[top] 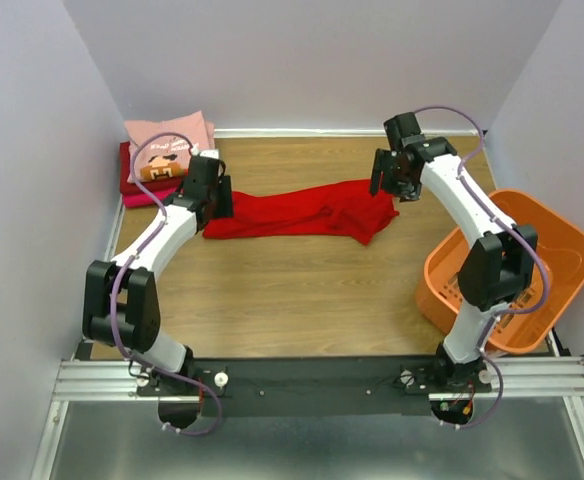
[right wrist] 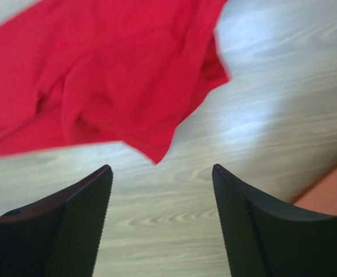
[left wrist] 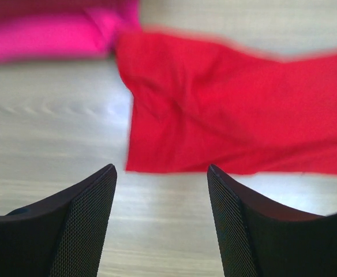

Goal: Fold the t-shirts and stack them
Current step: Flatten the tshirt out

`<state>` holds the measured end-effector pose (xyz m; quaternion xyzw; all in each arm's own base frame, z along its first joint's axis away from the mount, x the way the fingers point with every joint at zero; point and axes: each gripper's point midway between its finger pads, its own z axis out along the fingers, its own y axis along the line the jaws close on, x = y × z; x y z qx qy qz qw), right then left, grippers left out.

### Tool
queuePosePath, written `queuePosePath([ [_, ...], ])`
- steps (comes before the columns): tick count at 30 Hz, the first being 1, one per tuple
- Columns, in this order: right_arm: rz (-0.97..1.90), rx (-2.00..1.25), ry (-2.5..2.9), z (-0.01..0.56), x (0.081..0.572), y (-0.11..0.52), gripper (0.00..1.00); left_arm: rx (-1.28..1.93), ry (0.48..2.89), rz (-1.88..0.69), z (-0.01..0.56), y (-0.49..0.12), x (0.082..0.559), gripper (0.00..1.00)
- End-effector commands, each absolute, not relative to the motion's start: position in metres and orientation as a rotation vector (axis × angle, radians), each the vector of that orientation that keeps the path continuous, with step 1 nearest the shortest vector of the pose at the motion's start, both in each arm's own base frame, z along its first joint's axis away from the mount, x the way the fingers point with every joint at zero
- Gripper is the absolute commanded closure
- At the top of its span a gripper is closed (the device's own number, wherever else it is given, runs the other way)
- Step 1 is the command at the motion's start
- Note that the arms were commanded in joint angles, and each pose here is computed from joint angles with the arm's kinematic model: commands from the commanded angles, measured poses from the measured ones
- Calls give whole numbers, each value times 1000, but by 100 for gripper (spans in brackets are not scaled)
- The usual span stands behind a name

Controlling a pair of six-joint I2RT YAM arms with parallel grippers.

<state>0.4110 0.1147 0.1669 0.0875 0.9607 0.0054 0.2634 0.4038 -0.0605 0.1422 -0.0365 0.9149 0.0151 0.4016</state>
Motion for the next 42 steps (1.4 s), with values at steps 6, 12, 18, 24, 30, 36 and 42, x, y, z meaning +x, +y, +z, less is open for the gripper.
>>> queuePosePath([
  [6, 202, 215, 2666, 137, 392, 155, 28, -113, 2386, -102, 100, -80, 389, 29],
  [12, 183, 225, 2726, 116, 380, 157, 28, -112, 2381, -106, 101, -80, 392, 29],
  [18, 149, 298, 2798, 84, 355, 153, 30, -111, 2376, -108, 102, -80, 393, 29],
  [24, 157, 303, 2825, 61, 354, 158, 32, -111, 2375, -108, 102, -79, 396, 29],
  [30, 179, 304, 2844, 35, 357, 165, 35, -119, 2369, -104, 105, -75, 396, 29],
  [36, 128, 315, 2845, 21, 358, 160, 37, -137, 2364, -90, 106, -66, 393, 29],
  [42, 123, 309, 2841, 8, 360, 160, 44, -146, 2375, -79, 102, -61, 390, 29],
])
